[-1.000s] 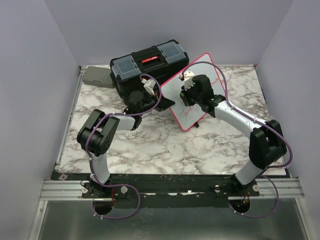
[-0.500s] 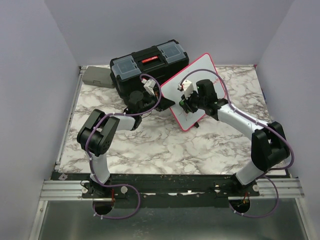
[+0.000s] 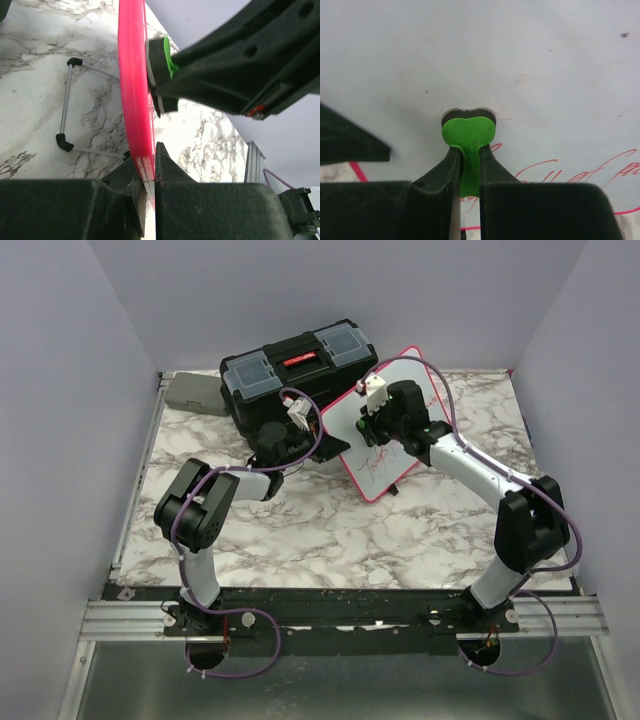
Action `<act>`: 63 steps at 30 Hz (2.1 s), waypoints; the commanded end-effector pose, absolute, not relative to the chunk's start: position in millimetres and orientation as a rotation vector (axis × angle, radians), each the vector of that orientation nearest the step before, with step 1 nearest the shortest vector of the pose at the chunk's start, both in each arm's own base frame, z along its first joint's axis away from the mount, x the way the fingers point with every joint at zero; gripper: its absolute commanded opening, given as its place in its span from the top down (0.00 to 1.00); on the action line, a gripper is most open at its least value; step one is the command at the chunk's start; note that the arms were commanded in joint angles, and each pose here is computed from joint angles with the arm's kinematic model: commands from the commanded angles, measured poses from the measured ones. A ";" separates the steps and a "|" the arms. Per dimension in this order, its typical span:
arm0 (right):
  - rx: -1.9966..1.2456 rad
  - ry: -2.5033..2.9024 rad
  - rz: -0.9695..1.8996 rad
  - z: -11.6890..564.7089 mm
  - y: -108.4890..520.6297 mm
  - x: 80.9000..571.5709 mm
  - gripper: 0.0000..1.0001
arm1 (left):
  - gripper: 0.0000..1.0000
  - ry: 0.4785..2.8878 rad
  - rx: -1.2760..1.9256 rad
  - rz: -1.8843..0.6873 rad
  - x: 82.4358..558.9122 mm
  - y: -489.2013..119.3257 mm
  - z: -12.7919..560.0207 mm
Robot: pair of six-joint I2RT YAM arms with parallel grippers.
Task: Erase the whiteboard
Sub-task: Erase the whiteboard at the whiteboard stand.
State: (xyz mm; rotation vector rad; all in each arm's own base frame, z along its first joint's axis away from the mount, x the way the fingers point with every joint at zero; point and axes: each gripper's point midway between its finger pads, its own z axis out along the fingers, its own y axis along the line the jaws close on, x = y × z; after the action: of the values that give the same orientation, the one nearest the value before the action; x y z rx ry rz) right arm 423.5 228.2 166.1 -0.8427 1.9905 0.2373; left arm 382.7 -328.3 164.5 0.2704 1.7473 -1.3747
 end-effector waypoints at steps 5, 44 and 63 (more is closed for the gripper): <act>-0.573 2.078 0.047 146.9 175.4 469.0 1.00 | 1.00 1.735 0.440 -1.480 347.1 -345.3 166.9; -0.983 2.077 0.457 124.1 217.8 402.5 0.99 | 1.00 1.727 0.437 -1.474 349.6 -343.8 169.8; -0.628 2.027 0.145 163.5 198.5 495.7 0.99 | 1.00 1.737 0.449 -1.456 349.8 -343.2 167.2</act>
State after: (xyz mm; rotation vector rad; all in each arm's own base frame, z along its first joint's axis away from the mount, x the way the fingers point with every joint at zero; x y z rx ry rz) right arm 454.0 219.2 163.0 -0.8098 2.0501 0.2308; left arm 395.0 -319.4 163.9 0.2128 1.7458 -1.3324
